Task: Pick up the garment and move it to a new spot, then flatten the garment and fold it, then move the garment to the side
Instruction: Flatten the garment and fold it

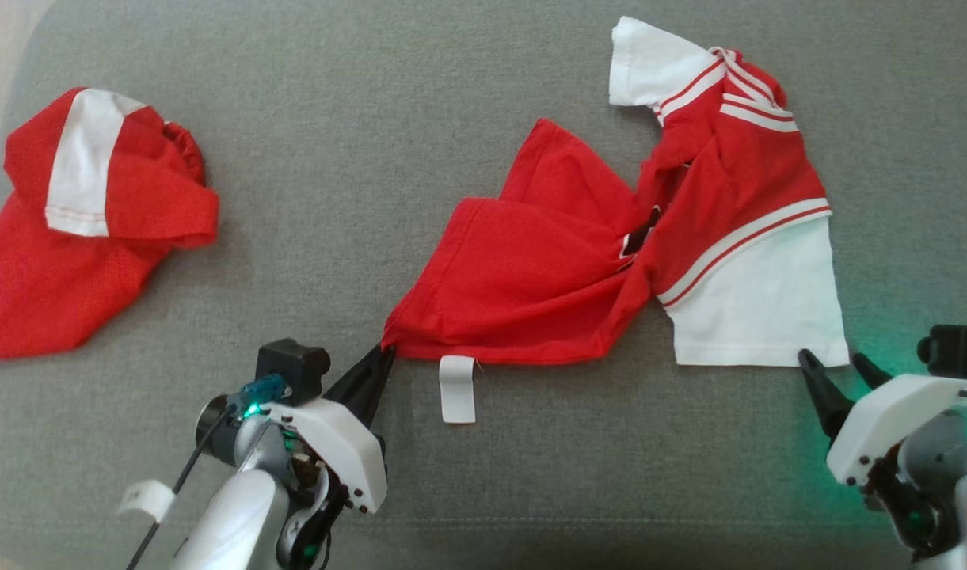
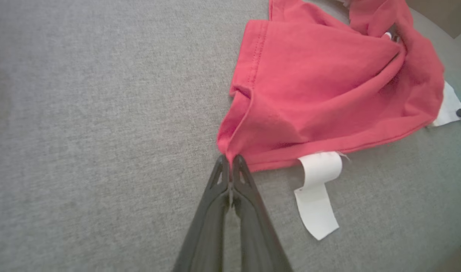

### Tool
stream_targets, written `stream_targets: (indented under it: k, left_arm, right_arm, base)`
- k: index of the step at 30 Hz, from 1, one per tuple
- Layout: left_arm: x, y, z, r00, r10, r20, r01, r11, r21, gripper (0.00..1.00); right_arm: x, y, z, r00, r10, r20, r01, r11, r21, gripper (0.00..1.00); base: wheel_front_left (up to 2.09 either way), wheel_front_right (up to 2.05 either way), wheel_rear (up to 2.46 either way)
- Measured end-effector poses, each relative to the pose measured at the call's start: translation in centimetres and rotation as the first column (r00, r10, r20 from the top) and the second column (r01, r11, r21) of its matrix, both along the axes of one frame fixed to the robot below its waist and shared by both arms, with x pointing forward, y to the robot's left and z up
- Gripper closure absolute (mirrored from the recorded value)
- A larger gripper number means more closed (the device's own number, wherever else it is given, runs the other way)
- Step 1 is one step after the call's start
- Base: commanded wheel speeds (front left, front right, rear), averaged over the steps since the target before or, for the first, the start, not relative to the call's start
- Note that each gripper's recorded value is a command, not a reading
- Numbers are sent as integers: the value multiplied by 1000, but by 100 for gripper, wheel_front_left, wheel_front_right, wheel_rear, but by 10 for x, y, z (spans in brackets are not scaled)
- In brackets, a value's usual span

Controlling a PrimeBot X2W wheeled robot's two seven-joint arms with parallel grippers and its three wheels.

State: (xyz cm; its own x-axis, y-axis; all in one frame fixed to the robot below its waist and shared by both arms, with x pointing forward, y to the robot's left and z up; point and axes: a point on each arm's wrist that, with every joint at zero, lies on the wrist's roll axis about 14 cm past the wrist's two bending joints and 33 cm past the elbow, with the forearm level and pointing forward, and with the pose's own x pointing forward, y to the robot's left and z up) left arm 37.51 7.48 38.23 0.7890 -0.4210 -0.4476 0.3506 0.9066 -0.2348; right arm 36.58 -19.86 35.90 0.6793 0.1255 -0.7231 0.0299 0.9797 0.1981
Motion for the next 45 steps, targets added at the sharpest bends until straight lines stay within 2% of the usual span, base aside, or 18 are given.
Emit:
stream_targets:
  k: [3,4,5,6,9,12,14,15,16,20,24,27,32,34,37,40,43,45]
  left_arm:
    - [1,3,0,1000,11,9,-11,1000,-2,100]
    - [1,4,0,1000,13,11,-13,1000,-2,100]
    - [1,4,1,1000,17,18,-17,1000,-4,100]
    - [2,5,3,999,22,28,-22,1000,-7,100]
    - [7,7,12,996,37,76,-35,999,-21,100]
    - [14,10,34,984,64,165,-57,997,-43,100]
    - [21,16,56,964,97,246,-85,995,-59,100]
    - [25,21,69,949,118,293,-102,992,-69,100]
    - [31,30,101,906,161,390,-135,986,-94,100]
    - [34,46,164,802,215,558,-171,976,-132,100]
    - [25,53,225,691,238,682,-166,971,-171,100]
    - [18,58,271,601,233,764,-160,972,-170,100]
    - [0,60,356,410,213,887,-124,976,-176,100]
    - [-7,58,384,346,196,917,-101,980,-172,100]
    - [-16,55,416,273,174,946,-77,984,-158,100]
    - [-21,54,435,229,165,960,-70,986,-152,100]
    - [-18,53,439,232,155,960,-71,987,-142,100]
    - [-10,54,435,259,163,952,-67,986,-151,100]
  right_arm:
    - [1,0,-2,1000,2,-26,-2,1000,2,0]
    - [2,0,-2,1000,2,-28,-2,1000,3,38]
    - [3,0,-1,1000,2,-26,-2,1000,3,91]
    - [4,-1,-1,1000,0,-30,0,1000,6,100]
    - [11,1,9,1000,-14,17,14,1000,27,100]
    - [26,0,38,986,-43,158,36,998,46,100]
    - [35,0,67,958,-60,279,46,997,57,100]
    - [38,0,82,938,-70,341,52,997,63,100]
    - [41,-1,113,890,-74,450,52,997,61,100]
    - [40,-1,173,778,-64,626,45,998,46,100]
    - [36,-1,239,627,-47,778,39,999,30,100]
    - [32,-3,303,461,-20,887,38,999,2,100]
    - [11,-7,403,176,21,984,55,998,-31,100]
    - [4,-7,432,89,41,995,60,997,-46,100]
    - [-4,-6,466,-6,48,999,53,997,-48,100]
    - [-11,-2,483,-76,61,995,35,998,-58,100]
    - [-1,-6,479,-34,70,997,38,997,-69,100]
    - [8,-7,475,-5,59,998,28,998,-59,100]
  base:
    - [0,0,0]
    - [0,0,0]
    - [0,0,0]
    - [0,0,0]
    - [0,0,0]
    - [0,0,0]
    - [0,0,0]
    - [0,0,0]
    - [0,0,0]
    - [0,0,0]
    - [0,0,0]
    - [0,0,0]
    - [0,0,0]
    - [0,0,0]
    - [0,0,0]
    - [0,0,0]
    - [0,0,0]
    - [0,0,0]
